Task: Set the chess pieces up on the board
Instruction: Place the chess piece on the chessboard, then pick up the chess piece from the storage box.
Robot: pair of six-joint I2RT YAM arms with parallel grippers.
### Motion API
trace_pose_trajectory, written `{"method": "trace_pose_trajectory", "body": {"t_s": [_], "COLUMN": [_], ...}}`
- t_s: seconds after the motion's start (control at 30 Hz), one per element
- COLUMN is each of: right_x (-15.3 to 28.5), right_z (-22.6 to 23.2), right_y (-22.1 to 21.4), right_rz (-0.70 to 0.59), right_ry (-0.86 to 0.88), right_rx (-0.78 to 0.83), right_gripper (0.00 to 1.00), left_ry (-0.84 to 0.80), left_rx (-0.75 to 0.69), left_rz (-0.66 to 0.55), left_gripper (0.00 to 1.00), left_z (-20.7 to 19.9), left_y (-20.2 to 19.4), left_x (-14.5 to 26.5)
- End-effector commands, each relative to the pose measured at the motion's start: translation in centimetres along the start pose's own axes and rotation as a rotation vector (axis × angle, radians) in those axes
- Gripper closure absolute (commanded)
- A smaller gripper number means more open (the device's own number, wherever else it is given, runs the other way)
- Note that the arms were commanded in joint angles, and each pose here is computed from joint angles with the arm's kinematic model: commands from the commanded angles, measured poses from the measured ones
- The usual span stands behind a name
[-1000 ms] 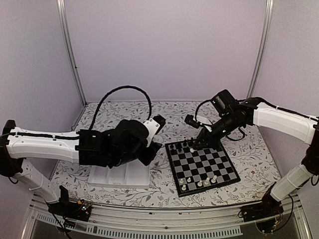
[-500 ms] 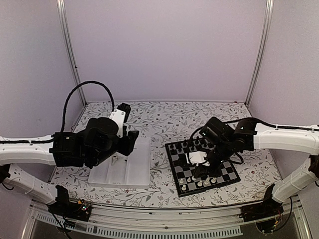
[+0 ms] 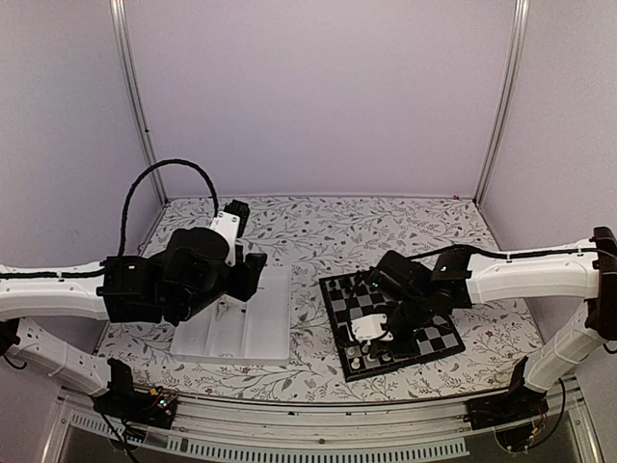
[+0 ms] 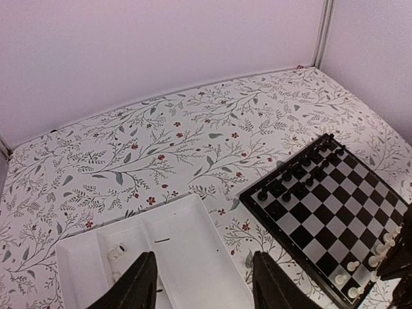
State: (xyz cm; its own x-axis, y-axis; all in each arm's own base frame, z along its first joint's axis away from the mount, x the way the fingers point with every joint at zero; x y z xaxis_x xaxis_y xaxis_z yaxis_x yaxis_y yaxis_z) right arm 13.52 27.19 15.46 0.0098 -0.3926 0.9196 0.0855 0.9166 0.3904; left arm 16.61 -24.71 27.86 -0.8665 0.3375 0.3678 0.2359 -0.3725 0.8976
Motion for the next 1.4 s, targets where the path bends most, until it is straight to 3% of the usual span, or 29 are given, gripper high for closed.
{"method": "trace_pose_trajectory", "body": {"t_s": [0.0, 0.5, 0.73, 0.9, 0.97, 1.13, 1.23, 1.37], "right_x": [-1.6, -2.9, -3.3, -2.0, -0.7, 5.0, 9.0, 13.8], "right_z": [0.1, -0.4, -0.6, -0.4, -0.4, -1.5, -3.3, -7.3], "right_y": [-0.6, -0.7, -0.6, 0.0, 0.8, 2.6, 3.4, 2.7], "right_rz": [0.054, 0.077, 0.079, 0.055, 0.028, -0.123, -0.266, -0.435], "right_ry": [-0.026, -0.052, -0.066, -0.053, -0.057, -0.069, -0.133, -0.257], "right_rx": [0.026, 0.009, -0.009, -0.013, -0.013, -0.024, -0.032, -0.170], "right_gripper": [0.97, 0.93, 0.75, 0.69, 0.65, 0.52, 0.38, 0.21], "left_ry": [0.018, -0.001, -0.008, -0.009, 0.017, 0.118, 0.072, 0.005], "left_rx": [0.003, 0.013, 0.007, 0.006, 0.031, 0.137, 0.195, 0.221], "left_rz": [0.022, 0.040, 0.050, 0.062, 0.088, 0.309, 0.405, 0.488], "left_gripper": [0.48, 0.47, 0.48, 0.47, 0.47, 0.49, 0.55, 0.61], "left_z": [0.3, 0.1, 0.0, 0.0, 0.3, 3.3, 4.3, 5.3], "left_y": [-0.6, -1.3, -1.4, -1.7, -2.0, -5.5, -7.5, -8.8], "left_x": [-0.5, -0.8, -0.9, -0.9, -0.8, -1.9, -2.7, -4.0]}}
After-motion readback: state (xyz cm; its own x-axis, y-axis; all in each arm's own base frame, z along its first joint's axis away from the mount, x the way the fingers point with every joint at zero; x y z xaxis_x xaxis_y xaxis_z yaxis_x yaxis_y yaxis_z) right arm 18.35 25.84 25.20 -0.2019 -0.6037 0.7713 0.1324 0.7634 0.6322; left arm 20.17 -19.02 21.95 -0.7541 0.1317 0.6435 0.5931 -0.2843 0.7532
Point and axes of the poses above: each gripper's point midway between its finger pads, its own x axis back along the fingers, its own z axis along the line the jaws close on, y = z × x, the point moved 8 cm from there along x, back along the fingers, and after that the axes turned 15 degrees about -x, right-handed, at the moved point
